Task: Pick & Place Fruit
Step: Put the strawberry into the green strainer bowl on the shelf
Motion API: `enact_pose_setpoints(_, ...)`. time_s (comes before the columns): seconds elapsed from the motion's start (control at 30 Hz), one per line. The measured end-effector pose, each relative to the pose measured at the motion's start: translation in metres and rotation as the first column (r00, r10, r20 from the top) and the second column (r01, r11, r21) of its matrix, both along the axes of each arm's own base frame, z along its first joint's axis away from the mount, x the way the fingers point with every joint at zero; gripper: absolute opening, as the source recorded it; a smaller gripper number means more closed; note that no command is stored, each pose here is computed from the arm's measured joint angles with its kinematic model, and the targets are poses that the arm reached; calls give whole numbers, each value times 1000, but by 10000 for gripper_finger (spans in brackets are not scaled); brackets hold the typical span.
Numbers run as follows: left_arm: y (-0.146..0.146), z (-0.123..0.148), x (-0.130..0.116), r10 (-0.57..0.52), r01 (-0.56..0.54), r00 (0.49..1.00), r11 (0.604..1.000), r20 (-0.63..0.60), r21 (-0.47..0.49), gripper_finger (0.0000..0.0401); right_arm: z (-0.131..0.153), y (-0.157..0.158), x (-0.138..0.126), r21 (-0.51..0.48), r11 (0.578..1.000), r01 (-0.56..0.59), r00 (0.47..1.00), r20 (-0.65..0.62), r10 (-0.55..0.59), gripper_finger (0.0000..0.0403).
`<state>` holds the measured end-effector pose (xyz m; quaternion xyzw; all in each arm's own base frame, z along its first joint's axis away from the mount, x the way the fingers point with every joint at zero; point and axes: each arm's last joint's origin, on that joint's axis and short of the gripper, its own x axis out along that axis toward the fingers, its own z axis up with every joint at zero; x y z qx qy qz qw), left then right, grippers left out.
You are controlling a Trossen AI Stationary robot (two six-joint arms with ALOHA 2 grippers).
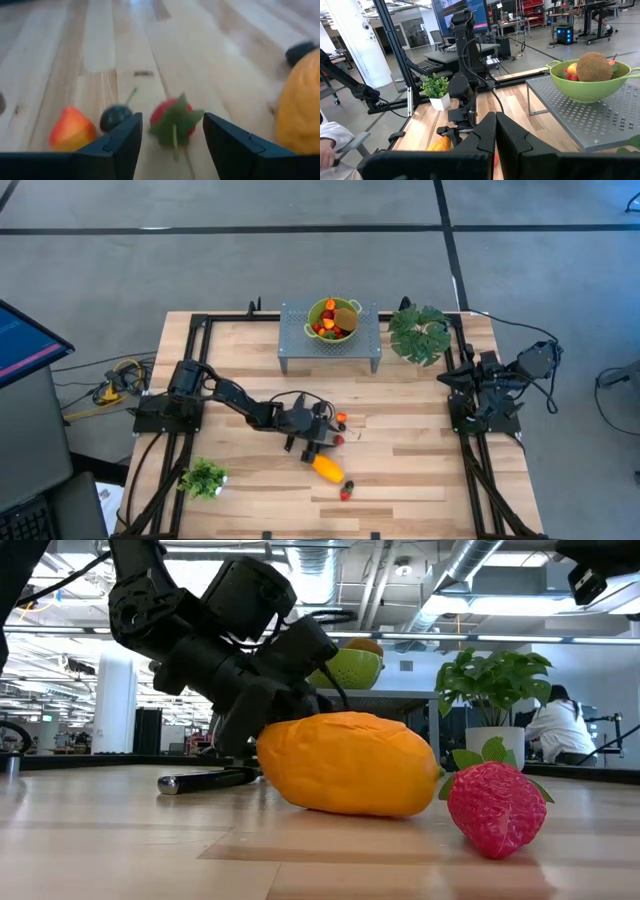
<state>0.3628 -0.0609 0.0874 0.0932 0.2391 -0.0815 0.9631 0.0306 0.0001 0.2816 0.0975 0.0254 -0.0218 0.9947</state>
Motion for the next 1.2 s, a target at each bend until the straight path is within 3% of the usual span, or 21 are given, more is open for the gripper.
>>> enact_pose_setpoints(0.53, -2, 3, 1, -1, 2, 999, 1000, 32, -20, 204, 0, 0, 0, 0, 1000, -1, 1000, 0, 1, 6)
enact_pose_setpoints(0.83, -15, -16, 16, -46, 46, 999, 999, 11, -23, 204, 0, 0, 0, 0, 1000, -1, 1000, 0, 1, 6)
enact_pose_setpoints(1.2, -16, -18, 19, -43, 44, 999, 999, 14, -28, 190, 0, 0, 0, 0, 1000, -1, 1000, 0, 1, 6)
